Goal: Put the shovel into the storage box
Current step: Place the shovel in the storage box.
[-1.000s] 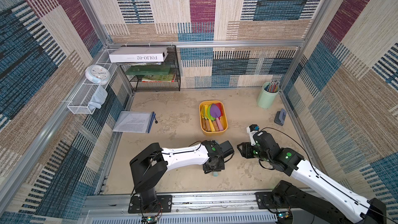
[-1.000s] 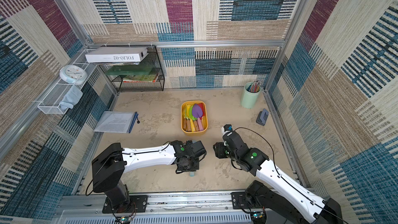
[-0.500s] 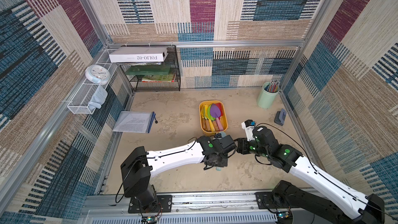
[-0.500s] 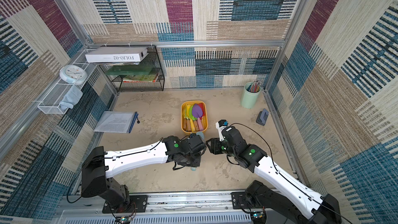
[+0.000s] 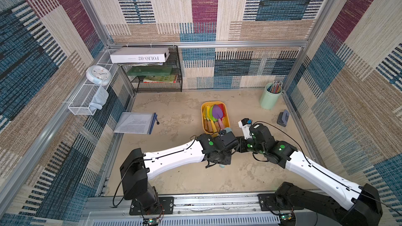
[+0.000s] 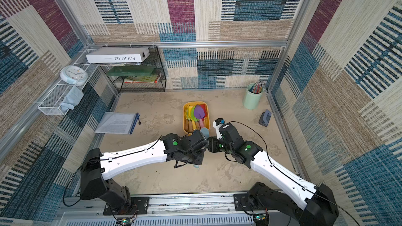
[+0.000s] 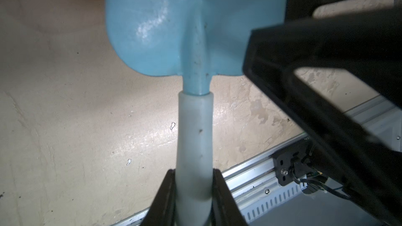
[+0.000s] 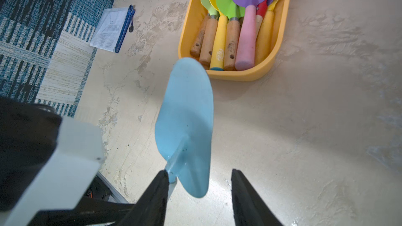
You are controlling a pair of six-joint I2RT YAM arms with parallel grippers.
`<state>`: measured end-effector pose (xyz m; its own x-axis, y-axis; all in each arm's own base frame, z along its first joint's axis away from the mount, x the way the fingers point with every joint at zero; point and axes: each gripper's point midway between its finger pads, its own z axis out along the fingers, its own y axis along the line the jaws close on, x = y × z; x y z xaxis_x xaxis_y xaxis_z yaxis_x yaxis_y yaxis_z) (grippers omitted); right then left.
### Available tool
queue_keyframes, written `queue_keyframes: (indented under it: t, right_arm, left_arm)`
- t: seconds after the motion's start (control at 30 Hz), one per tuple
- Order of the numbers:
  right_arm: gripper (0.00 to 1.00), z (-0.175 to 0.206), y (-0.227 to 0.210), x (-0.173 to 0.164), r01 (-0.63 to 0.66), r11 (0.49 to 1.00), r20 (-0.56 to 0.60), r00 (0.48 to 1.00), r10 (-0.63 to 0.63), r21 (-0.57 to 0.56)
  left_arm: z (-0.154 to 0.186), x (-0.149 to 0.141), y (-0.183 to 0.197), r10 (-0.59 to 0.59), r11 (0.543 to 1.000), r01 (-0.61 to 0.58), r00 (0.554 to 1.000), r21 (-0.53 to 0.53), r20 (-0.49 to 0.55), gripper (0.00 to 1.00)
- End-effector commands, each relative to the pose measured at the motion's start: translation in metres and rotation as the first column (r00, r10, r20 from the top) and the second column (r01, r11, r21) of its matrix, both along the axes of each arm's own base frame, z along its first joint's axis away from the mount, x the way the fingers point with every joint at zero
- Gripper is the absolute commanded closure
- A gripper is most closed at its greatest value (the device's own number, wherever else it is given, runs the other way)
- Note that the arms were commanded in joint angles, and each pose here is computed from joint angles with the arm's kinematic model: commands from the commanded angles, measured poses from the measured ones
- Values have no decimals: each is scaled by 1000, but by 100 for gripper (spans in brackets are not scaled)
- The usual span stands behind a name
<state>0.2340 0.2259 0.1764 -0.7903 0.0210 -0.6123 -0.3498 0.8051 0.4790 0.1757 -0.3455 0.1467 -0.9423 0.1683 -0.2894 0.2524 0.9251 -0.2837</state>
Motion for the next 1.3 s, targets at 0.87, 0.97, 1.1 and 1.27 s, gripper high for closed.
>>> queue_keyframes:
  t: [0.87,0.97,1.1,1.27]
  right_arm:
    - [100,34,12,8,-27,993,93,996,17,111]
    - [100,35,11,10,-21,994,96,995,10,111]
    - [100,36,10,14,-12,995,103,995,2,101]
    - [100,40,11,22,-7,997,114,994,-2,82]
  left_arm:
    - [42,2,-13,4,977,12,997,-211,74,74]
    - [46,3,-11,4,977,15,996,-213,89,57]
    - [49,5,-7,1,981,20,994,-192,108,40]
    - [52,6,-4,-12,985,32,993,-168,120,36]
